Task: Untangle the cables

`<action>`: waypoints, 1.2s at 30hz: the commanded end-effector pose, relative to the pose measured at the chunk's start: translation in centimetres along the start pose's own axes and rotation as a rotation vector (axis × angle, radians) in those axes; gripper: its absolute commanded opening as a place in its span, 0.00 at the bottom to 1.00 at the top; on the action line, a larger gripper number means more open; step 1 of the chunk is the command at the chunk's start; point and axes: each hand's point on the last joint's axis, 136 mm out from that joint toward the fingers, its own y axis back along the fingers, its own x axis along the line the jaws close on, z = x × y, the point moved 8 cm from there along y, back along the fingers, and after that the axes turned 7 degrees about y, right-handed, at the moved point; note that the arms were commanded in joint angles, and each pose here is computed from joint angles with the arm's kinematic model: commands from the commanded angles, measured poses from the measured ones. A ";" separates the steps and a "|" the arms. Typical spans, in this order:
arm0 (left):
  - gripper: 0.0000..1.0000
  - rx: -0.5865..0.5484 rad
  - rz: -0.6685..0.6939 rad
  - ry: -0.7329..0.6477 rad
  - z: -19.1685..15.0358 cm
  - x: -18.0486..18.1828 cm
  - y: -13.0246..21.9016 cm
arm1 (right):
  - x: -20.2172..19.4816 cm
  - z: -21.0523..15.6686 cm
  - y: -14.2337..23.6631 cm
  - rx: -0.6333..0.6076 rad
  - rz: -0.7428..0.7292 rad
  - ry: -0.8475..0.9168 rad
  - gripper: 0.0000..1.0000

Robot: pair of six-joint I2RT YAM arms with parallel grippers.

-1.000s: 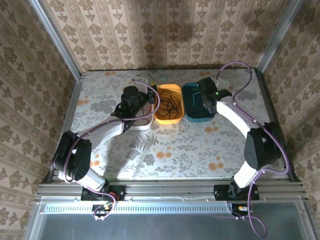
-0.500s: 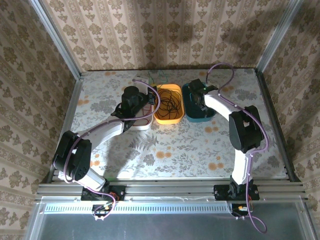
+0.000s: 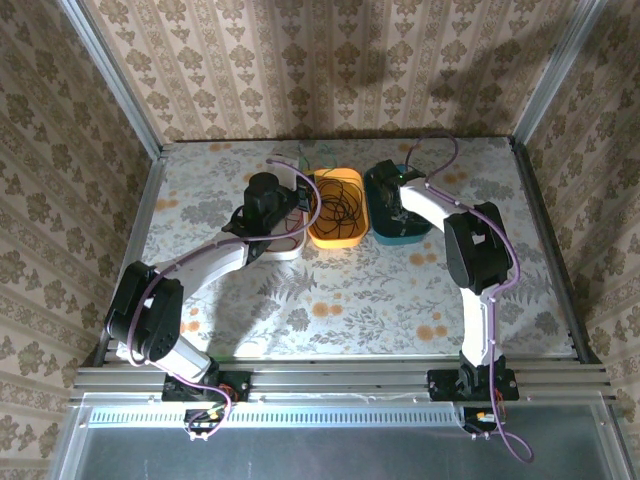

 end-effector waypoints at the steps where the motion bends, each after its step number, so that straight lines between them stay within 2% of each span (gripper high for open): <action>1: 0.00 -0.030 -0.050 -0.011 1.3 -1.1 0.2 | 0.8 -0.3 -0.2 0.045 0.071 -0.031 0.00; 4: 0.00 -0.028 -0.060 -0.013 1.4 -1.2 0.2 | 0.9 0.2 0.6 0.022 0.141 -0.067 0.11; 9: 0.00 -0.016 -0.085 -0.014 1.2 -1.6 -0.2 | 0.3 1.3 2.2 -0.026 0.193 -0.103 0.37; 14: 0.00 -0.009 -0.118 -0.018 1.2 -2.2 -0.5 | -0.3 1.5 3.6 -0.052 0.239 -0.137 0.51; 20: 0.00 -0.003 -0.172 -0.030 1.2 -2.9 -0.8 | -1.5 2.4 5.9 -0.129 0.308 -0.197 0.54; 25: 0.00 0.039 -0.276 -0.019 0.8 -3.9 -1.4 | -3.4 2.5 7.8 -0.180 0.347 -0.250 0.54; 33: 0.00 0.164 -0.373 0.026 -1.9 -6.4 -6.0 | -8.5 0.2 9.1 -0.201 0.375 -0.377 0.54; 36: 0.00 0.202 -0.325 0.057 -3.2 -6.7 -8.8 | -10.4 -1.1 9.3 -0.211 0.366 -0.405 0.54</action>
